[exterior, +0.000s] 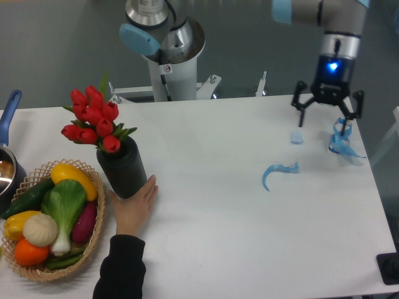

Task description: Insert the flowers into the vase

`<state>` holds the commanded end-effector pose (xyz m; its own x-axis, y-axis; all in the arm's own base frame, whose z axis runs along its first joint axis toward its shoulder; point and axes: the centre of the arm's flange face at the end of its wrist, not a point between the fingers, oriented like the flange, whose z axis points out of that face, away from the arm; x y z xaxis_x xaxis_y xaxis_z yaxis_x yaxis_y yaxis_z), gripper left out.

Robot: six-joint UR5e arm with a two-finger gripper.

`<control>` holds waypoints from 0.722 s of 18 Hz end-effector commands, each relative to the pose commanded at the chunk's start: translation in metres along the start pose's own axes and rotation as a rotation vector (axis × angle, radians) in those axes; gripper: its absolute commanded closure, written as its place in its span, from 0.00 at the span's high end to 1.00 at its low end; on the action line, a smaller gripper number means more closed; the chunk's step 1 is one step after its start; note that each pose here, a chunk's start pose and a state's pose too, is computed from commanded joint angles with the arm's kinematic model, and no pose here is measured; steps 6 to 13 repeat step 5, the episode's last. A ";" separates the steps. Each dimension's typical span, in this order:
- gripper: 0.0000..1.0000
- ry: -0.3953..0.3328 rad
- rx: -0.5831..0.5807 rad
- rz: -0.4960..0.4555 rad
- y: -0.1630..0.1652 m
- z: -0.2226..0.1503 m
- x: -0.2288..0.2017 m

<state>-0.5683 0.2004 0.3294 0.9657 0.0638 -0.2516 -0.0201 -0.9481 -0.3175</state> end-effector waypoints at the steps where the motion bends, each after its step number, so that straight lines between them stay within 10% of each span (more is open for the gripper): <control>1: 1.00 0.004 -0.053 0.026 -0.005 0.000 0.003; 5: 1.00 0.024 -0.289 0.034 0.019 -0.014 -0.004; 13: 1.00 0.024 -0.289 0.034 0.019 -0.014 -0.004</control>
